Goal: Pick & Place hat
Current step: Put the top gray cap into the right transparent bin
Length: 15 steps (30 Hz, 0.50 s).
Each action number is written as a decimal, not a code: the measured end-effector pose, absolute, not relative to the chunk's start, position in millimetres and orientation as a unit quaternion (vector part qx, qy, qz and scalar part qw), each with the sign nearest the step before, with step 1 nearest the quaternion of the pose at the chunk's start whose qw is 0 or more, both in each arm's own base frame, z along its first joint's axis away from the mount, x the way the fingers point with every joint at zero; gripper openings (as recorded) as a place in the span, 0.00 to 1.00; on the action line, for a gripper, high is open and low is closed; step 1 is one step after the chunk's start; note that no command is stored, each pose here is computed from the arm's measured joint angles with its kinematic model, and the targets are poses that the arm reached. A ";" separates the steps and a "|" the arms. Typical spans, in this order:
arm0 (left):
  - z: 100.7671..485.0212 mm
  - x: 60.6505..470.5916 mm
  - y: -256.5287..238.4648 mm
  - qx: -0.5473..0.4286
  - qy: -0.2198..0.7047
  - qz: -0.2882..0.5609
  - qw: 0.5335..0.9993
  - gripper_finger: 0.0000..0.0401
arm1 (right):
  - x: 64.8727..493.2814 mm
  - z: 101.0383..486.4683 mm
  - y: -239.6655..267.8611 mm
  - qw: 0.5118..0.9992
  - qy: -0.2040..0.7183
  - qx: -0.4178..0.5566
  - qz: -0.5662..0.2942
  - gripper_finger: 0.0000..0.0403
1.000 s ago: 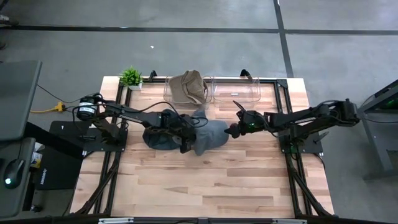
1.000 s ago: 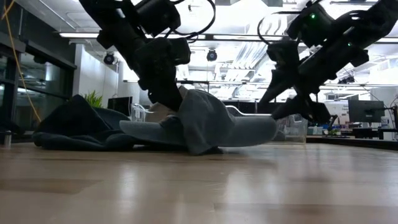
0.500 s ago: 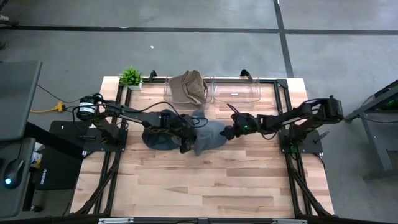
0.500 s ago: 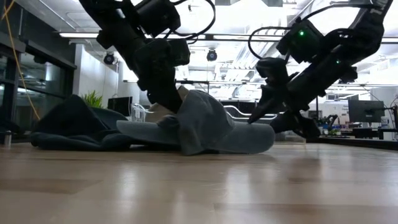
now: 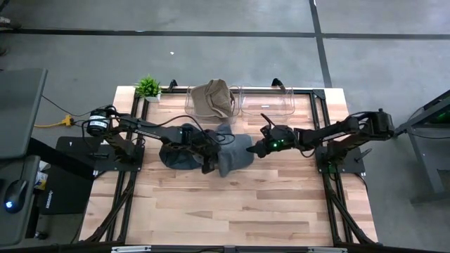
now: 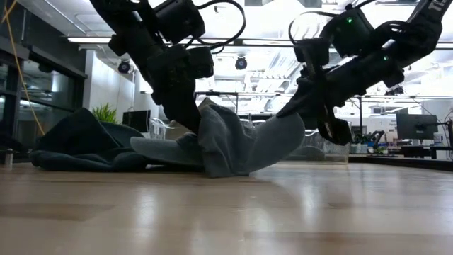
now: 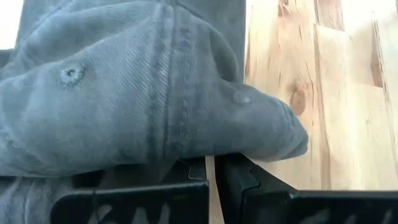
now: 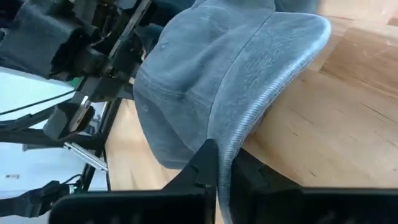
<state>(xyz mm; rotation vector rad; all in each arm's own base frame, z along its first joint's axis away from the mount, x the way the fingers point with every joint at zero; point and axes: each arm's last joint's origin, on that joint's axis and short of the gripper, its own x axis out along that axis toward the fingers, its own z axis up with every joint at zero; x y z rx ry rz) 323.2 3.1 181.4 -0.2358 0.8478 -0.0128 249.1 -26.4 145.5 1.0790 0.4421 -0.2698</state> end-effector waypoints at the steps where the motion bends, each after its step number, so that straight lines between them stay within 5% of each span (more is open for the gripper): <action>1: 181.2 323.1 2.8 -0.115 0.411 -0.008 0.904 0.00 | 248.8 145.5 -26.4 0.824 0.209 0.511 -0.127 0.03; 7: 181.3 322.9 1.6 -0.125 0.413 -0.030 0.902 0.06 | 248.0 147.5 -26.1 0.824 0.208 0.513 -0.122 0.01; 15: 204.5 310.5 -0.7 -0.140 0.405 -0.063 0.901 0.40 | 247.9 147.8 -26.0 0.825 0.208 0.512 -0.121 0.01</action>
